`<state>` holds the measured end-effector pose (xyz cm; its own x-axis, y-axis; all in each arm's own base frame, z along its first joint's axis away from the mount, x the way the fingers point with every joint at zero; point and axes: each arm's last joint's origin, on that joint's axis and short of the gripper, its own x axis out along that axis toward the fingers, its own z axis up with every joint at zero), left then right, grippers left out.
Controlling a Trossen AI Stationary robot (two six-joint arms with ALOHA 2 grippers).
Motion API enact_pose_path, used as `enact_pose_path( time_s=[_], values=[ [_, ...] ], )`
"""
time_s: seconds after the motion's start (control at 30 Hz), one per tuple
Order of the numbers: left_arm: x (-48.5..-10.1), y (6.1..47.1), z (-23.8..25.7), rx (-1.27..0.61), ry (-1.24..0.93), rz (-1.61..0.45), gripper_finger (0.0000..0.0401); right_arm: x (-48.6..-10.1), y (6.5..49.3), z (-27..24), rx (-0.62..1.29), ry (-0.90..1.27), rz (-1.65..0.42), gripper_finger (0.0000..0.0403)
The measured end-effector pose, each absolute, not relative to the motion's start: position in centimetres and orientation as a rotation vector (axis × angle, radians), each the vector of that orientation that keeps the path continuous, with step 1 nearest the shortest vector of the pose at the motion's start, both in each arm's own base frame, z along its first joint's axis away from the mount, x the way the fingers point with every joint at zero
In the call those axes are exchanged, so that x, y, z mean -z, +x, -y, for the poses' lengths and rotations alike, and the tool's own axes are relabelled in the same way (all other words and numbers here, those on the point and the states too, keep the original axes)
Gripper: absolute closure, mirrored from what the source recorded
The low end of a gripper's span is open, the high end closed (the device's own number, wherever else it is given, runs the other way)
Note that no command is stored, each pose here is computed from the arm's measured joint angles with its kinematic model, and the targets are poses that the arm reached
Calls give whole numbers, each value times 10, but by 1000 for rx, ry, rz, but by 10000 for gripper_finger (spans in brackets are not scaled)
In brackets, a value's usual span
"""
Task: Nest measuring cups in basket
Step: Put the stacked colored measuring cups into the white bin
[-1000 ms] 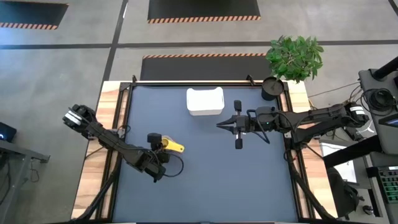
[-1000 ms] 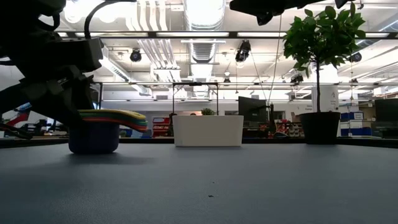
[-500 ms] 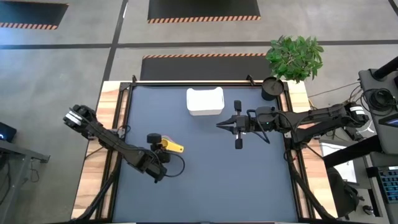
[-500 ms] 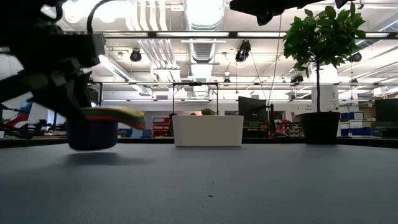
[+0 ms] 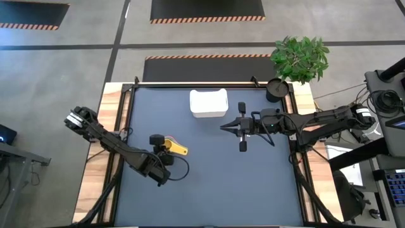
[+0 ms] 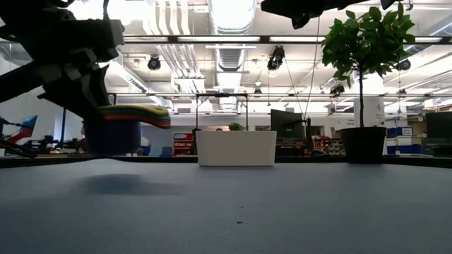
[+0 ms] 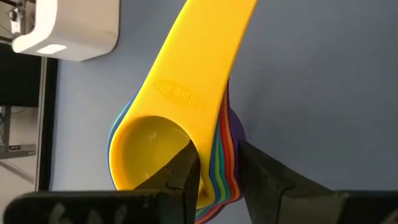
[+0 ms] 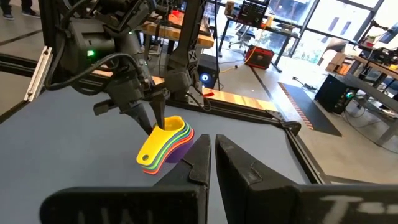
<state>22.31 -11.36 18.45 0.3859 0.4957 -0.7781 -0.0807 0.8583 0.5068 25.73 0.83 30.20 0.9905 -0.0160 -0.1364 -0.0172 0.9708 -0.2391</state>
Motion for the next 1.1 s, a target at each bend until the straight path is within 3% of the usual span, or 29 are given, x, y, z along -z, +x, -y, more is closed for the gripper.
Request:
enact_pose_path(
  time_s=[0.2,0.43,0.87,1.1],
  values=[
    [-193,228,114,-389,419,-1092,320,-302,257,-8,-1,-243,-138,390],
    [-242,265,98,-374,435,-1018,320,-304,256,-8,-1,-257,-133,390],
    [-298,308,-15,-494,290,-987,319,-314,236,-8,-5,-271,-145,390],
    [-309,343,-66,-397,113,-823,319,-313,236,-8,-9,-295,-156,390]
  ],
)
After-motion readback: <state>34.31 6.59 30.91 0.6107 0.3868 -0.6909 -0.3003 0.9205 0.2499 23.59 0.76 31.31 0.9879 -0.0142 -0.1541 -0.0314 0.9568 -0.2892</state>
